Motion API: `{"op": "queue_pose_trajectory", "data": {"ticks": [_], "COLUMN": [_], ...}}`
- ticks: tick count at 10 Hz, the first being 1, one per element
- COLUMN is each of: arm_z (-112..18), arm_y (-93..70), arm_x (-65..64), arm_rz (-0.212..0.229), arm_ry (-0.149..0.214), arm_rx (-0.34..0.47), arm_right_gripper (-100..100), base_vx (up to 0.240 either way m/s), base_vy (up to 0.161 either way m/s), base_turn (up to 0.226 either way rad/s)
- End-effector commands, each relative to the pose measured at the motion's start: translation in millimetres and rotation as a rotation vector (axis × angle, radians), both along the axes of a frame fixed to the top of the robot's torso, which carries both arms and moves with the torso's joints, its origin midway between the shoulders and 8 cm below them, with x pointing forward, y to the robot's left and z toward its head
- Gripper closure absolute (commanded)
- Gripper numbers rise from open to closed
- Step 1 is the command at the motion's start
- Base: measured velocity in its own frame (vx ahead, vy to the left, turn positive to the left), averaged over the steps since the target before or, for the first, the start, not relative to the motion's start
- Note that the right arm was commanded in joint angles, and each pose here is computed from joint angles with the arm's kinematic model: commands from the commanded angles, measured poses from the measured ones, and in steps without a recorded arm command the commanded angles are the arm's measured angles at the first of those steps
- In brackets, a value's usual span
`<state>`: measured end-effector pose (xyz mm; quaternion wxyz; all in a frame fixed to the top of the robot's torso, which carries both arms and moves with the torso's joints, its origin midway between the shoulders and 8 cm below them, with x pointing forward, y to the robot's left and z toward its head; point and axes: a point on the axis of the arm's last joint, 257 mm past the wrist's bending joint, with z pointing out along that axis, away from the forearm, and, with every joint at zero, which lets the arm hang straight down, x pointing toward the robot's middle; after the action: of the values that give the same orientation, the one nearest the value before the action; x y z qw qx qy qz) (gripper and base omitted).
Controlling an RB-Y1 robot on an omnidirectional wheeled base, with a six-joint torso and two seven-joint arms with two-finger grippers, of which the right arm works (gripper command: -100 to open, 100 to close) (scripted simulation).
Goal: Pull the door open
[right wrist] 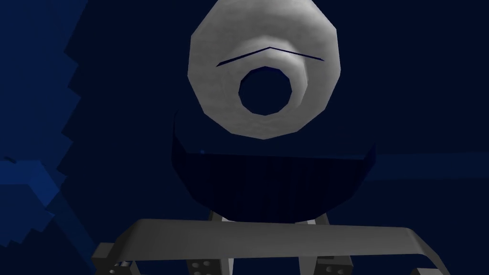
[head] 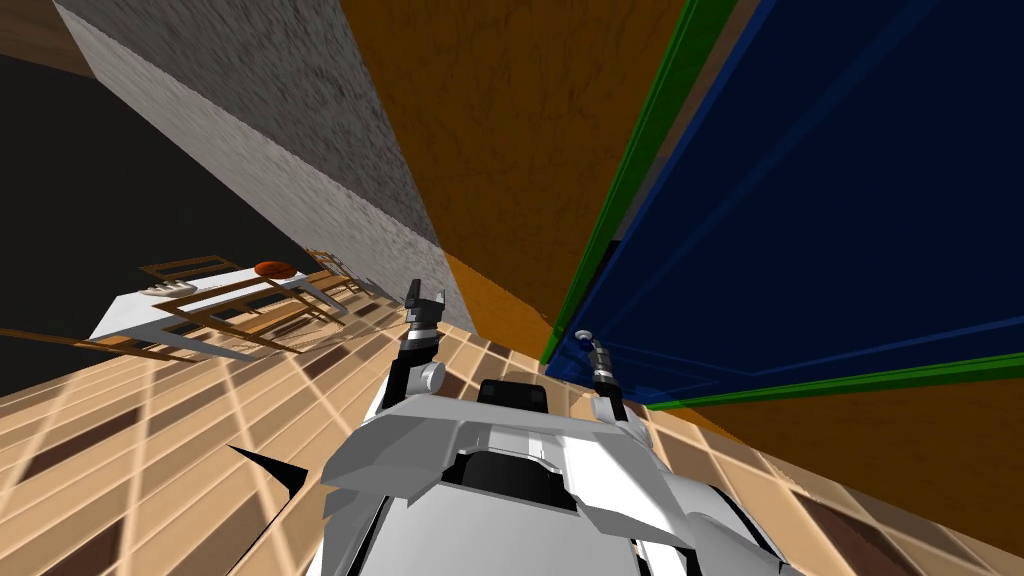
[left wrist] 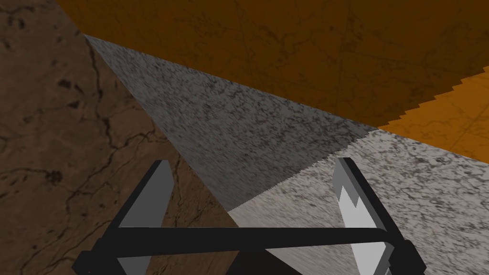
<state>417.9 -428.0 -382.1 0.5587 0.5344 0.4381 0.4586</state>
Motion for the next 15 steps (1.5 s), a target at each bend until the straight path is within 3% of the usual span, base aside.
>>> {"op": "queue_pose_trajectory", "data": {"ticks": [1, 7, 9, 10, 13, 14, 15], "arm_z": [6.4, 6.0, 6.0, 5.8, 5.5, -5.5, -5.5], "arm_y": [21.1, 20.5, 20.5, 20.4, 20.3, 3.6, 4.8], "arm_x": [9.7, 12.5, 12.5, 13.1, 13.8, 5.5, 6.3], "arm_rz": [0.031, 0.018, 0.018, 0.015, 0.012, -0.024, -0.024], "arm_ry": [-0.024, -0.061, -0.063, -0.073, -0.083, -0.062, -0.069], "arm_rx": [0.013, 0.215, 0.222, 0.274, 0.325, 0.356, 0.383], "arm_right_gripper": [100, 100, 100, 100, 100, -100, -100], "base_vx": [-0.002, -0.040, -0.018, -0.023, -0.037, -0.040, -0.052], "base_vy": [0.005, -0.019, -0.010, -0.018, -0.017, -0.025, -0.022], "base_turn": [-0.021, 0.072, 0.000, 0.025, 0.060, -0.037, -0.041]}}
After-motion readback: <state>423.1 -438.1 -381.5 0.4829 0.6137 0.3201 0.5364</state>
